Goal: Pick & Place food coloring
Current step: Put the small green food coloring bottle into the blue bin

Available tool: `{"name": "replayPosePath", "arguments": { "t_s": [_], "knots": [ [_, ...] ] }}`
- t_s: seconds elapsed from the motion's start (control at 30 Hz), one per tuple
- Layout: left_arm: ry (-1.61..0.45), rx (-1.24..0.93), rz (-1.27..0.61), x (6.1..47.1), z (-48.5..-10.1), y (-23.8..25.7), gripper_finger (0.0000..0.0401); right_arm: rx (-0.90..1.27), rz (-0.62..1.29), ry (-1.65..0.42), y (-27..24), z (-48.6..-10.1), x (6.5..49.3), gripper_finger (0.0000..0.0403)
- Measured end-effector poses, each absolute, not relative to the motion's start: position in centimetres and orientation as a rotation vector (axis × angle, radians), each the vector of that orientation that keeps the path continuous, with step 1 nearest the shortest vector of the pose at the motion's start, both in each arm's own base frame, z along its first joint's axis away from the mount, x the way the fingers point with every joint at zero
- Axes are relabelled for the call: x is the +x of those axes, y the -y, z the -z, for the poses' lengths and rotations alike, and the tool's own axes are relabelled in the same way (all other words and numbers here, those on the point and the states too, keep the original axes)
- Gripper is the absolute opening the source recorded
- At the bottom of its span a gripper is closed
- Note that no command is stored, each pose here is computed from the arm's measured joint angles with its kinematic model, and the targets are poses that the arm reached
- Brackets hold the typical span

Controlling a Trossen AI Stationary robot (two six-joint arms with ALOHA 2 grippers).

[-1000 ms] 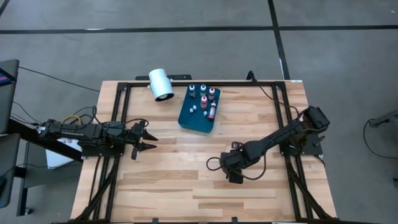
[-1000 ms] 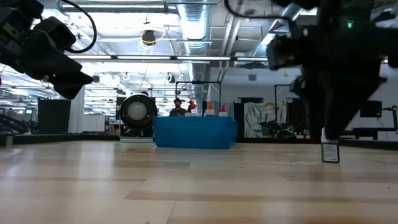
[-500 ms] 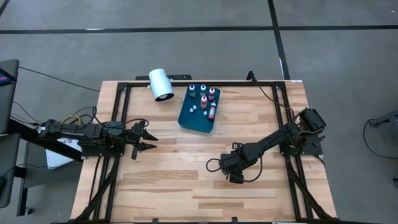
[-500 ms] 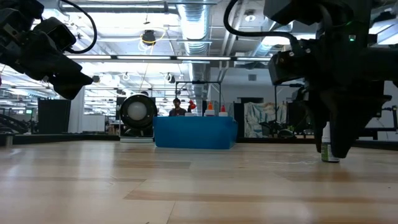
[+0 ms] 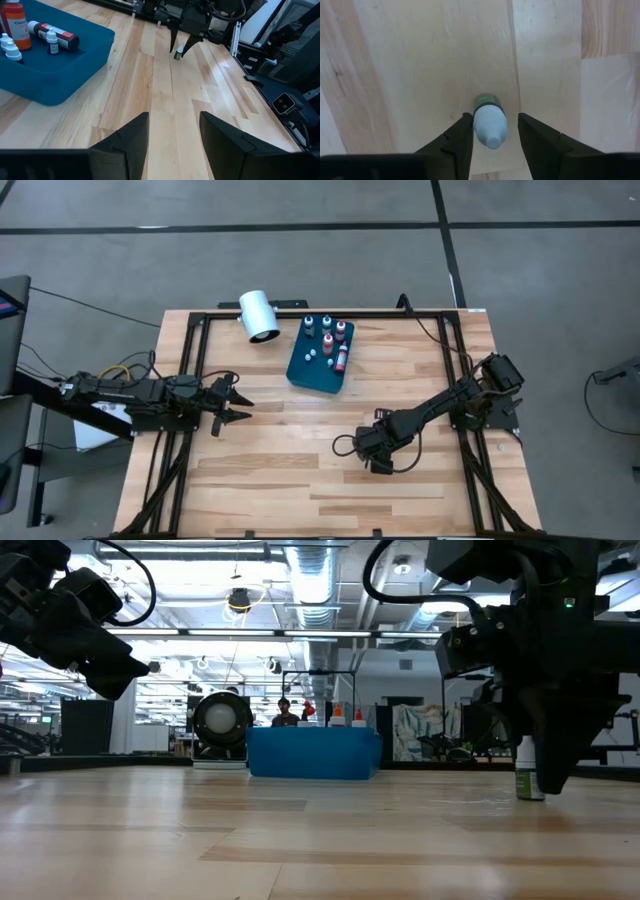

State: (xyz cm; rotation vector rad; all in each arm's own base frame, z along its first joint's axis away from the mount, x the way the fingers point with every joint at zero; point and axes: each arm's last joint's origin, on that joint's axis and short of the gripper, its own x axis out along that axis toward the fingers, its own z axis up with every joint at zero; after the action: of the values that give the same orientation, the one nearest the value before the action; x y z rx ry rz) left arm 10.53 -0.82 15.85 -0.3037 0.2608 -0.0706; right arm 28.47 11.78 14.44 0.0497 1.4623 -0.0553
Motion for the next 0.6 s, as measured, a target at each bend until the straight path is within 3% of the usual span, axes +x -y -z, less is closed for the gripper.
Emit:
{"name": "replayPosePath", "arguments": {
  "t_s": [0.27,0.6],
  "knots": [
    [-0.261,-0.303,0.071,10.52,-15.85,0.82,0.0167,0.055,0.05,-1.462,-11.81,-14.45,28.49,0.0127],
    [-0.262,-0.304,0.071,10.52,-15.84,0.82,0.0167,0.06,0.044,-1.451,-11.86,-14.48,28.6,0.0143]
  ]
}}
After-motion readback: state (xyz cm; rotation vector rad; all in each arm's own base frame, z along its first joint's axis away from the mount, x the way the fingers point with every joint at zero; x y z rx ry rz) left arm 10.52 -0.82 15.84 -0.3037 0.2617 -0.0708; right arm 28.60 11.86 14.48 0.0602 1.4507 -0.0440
